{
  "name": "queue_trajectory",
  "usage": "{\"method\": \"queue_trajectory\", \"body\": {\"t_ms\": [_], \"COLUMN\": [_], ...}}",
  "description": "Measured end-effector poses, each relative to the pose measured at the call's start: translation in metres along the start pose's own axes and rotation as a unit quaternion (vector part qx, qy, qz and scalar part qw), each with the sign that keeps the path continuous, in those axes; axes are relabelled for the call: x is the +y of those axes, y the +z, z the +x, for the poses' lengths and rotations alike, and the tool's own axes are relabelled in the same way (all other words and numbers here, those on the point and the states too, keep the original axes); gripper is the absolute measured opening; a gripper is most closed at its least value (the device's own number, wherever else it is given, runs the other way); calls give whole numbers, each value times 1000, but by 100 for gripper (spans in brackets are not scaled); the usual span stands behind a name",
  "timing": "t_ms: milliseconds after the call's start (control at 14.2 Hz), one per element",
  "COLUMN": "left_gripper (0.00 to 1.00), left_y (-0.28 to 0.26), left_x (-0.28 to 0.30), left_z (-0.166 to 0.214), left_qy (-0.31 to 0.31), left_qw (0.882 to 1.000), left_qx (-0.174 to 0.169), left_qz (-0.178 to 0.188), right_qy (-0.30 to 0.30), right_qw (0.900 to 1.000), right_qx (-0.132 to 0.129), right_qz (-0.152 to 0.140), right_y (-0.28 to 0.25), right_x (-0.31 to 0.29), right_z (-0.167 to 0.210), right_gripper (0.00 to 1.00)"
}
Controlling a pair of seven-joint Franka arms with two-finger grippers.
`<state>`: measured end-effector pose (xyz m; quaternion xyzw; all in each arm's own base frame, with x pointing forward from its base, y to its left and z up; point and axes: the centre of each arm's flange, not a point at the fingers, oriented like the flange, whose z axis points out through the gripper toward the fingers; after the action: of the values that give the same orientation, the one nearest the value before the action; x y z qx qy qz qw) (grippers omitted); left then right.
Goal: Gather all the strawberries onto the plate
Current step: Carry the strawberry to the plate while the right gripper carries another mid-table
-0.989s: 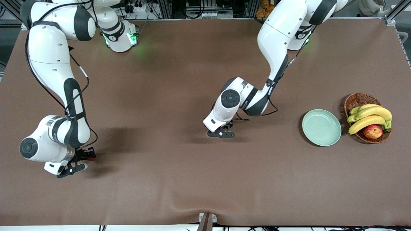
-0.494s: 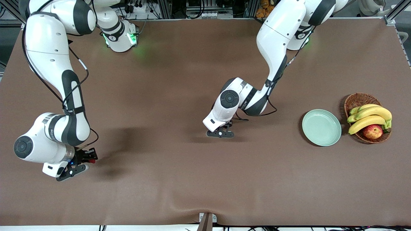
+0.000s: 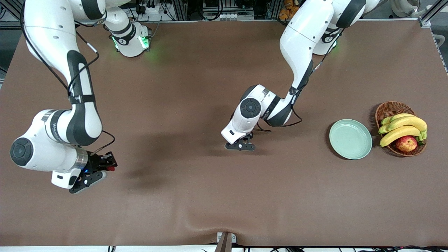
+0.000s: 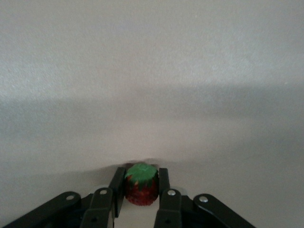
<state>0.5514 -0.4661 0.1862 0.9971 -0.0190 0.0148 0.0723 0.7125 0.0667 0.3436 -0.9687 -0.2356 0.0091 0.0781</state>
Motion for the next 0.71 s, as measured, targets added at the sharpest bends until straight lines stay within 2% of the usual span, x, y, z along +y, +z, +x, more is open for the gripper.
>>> {"method": "queue_trajectory", "body": {"t_ms": [282,565,706], "left_gripper": [32,32,32], "left_y": [-23,-71,-95], "left_x": [-2,-32,-61], "left_z": [10,31,47], "left_qy": [-16,-22,-26], "left_qw": [1000,1000,1000], "left_qx": [9,-8,-7], "left_qz": [-2,14,16], "right_qy": [11,5,-4], "right_qw": [1000,1000,999], "right_qx": [2,5,10], "right_qz": [7,11,33], "right_y": [-20,-28,-25], "right_x": [-52,-111,-146], "right_z": [13,24,31], "right_gripper": [33,33,33]}}
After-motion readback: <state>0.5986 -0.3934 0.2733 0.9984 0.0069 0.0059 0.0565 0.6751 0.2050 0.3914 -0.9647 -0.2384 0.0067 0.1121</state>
